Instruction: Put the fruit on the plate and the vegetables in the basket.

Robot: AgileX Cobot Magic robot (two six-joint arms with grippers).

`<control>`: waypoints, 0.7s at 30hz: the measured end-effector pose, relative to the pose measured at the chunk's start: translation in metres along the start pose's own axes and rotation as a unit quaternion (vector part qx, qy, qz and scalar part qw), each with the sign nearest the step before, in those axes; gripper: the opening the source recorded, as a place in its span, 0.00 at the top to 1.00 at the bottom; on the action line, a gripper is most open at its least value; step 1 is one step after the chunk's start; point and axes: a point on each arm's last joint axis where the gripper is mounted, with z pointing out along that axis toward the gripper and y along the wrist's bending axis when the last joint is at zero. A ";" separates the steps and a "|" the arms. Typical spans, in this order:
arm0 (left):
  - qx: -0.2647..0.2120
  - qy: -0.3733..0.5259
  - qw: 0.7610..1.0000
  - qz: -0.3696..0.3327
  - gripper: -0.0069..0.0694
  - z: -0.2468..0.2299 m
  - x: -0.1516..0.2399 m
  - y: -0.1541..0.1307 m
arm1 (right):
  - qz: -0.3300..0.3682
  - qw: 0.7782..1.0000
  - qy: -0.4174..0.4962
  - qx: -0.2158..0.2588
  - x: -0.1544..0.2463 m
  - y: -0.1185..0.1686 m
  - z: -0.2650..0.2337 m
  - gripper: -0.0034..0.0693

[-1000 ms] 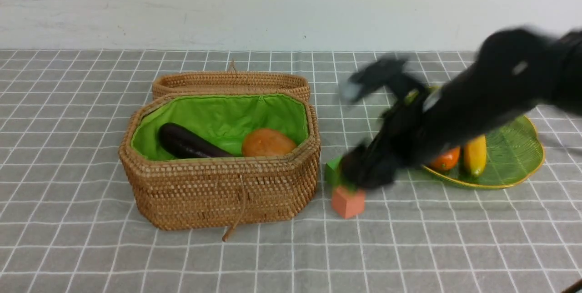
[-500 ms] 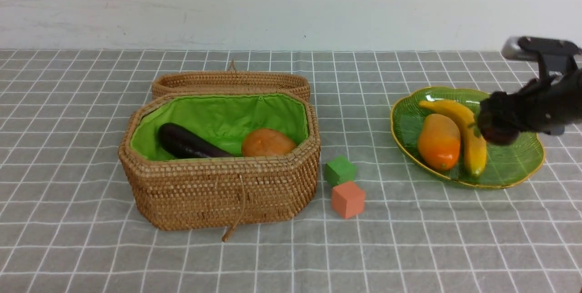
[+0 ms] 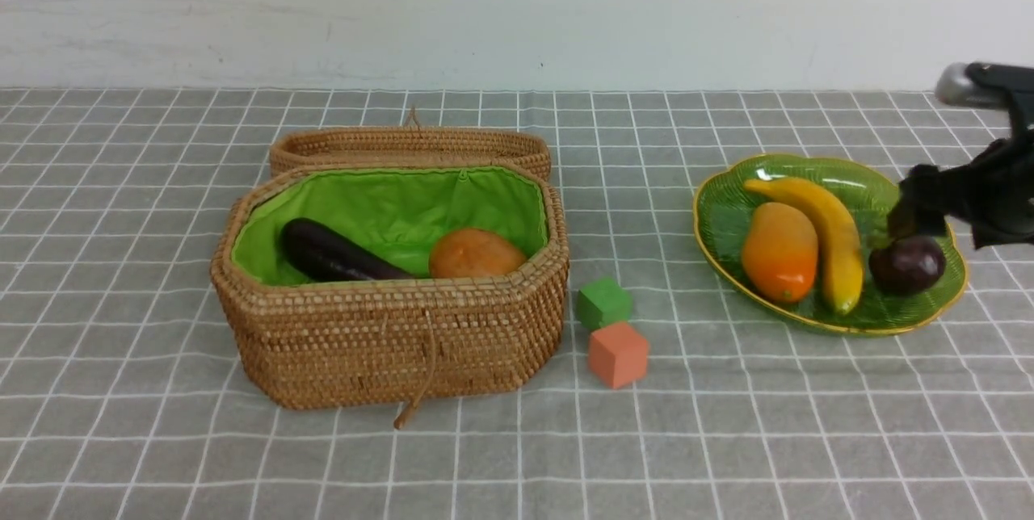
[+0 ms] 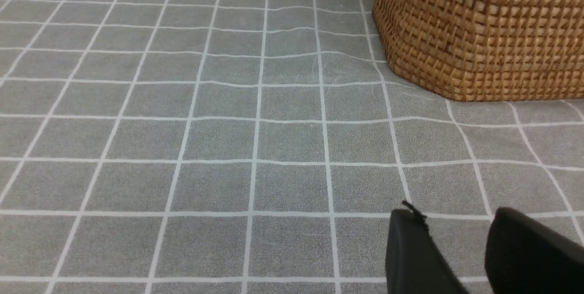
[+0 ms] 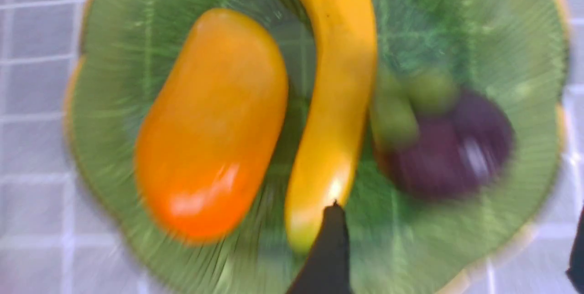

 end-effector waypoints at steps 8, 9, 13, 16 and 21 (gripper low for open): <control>0.000 0.000 1.000 0.000 0.60 0.000 0.000 0.000 | -0.022 0.997 0.061 -0.046 0.036 0.027 -0.107 0.53; 0.000 0.000 1.000 0.000 0.60 0.000 0.000 0.000 | -0.025 0.996 0.065 -0.050 0.044 0.029 -0.119 0.61; 0.000 0.000 1.000 0.000 0.60 0.000 0.000 0.000 | -0.037 0.995 0.071 -0.059 0.067 0.038 -0.155 0.84; 0.000 0.000 1.000 0.000 0.60 0.000 0.000 0.000 | -0.053 0.995 0.056 -0.067 0.085 0.047 -0.196 0.97; 0.000 0.000 1.000 0.000 0.60 0.000 0.000 0.000 | -0.068 0.995 0.011 -0.066 0.102 0.054 -0.232 0.98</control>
